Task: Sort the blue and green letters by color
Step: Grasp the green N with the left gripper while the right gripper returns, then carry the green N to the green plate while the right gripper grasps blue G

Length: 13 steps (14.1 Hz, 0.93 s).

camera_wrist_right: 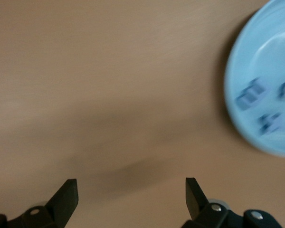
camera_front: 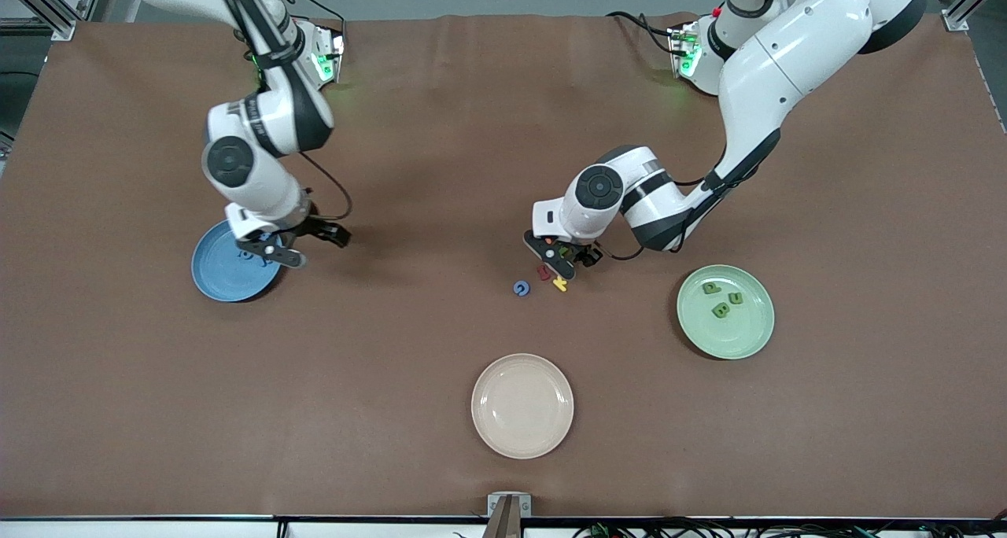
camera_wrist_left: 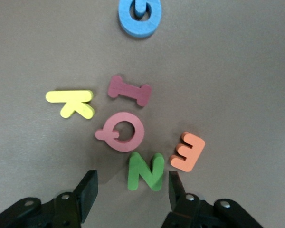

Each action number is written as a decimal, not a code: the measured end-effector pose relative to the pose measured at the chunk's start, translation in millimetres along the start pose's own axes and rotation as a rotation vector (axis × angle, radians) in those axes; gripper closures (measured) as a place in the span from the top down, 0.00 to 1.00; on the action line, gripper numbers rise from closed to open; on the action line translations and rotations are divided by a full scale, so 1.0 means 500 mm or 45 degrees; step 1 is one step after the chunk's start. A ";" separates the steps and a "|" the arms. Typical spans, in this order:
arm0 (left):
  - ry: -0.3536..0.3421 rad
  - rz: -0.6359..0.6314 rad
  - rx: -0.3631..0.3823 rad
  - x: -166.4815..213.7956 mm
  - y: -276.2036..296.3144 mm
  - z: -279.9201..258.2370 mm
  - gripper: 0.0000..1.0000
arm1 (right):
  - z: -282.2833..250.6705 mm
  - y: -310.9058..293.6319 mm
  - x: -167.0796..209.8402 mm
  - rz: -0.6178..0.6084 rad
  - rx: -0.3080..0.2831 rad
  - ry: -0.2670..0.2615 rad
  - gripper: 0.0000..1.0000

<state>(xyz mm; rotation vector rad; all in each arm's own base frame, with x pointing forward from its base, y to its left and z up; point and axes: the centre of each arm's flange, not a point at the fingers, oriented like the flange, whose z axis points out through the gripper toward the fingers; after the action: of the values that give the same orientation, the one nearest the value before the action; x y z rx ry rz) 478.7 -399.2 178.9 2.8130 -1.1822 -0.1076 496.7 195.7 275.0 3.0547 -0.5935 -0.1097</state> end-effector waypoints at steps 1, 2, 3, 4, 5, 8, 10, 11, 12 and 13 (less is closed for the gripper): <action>-0.002 0.002 -0.001 -0.001 0.002 0.001 0.67 | -0.010 -0.060 -0.014 0.058 -0.009 -0.001 1.00; -0.003 0.004 -0.001 -0.001 0.004 0.002 0.67 | -0.017 -0.119 -0.024 0.113 -0.014 0.003 1.00; -0.005 0.008 -0.002 -0.001 0.008 0.004 0.67 | -0.021 -0.178 -0.032 0.165 -0.014 0.010 1.00; -0.009 0.013 -0.002 -0.002 0.012 0.007 0.65 | -0.020 -0.233 -0.039 0.212 -0.009 0.020 1.00; -0.012 0.014 -0.001 -0.002 0.014 0.011 0.63 | -0.014 -0.284 -0.046 0.257 0.000 0.030 1.00; -0.010 0.009 0.003 -0.001 0.008 0.010 0.50 | 0.020 -0.418 -0.068 0.383 0.037 0.059 1.00; -0.009 0.008 0.004 -0.001 0.006 0.009 0.44 | 0.053 -0.480 -0.077 0.441 0.052 0.069 1.00; -0.008 0.007 0.005 0.000 0.005 0.009 0.40 | 0.069 -0.504 -0.081 0.463 0.058 0.072 1.00; -0.008 0.006 0.006 0.000 0.004 0.008 0.37 | 0.084 -0.527 -0.085 0.489 0.066 0.076 1.00; -0.005 0.008 0.006 0.001 0.006 0.006 0.34 | 0.094 -0.548 -0.087 0.519 0.078 0.080 1.00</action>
<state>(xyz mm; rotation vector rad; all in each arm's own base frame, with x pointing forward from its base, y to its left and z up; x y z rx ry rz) 476.8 -401.7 176.2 2.8148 -1.1935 -0.1104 555.0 465.4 219.8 2.9049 -1.2133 0.0155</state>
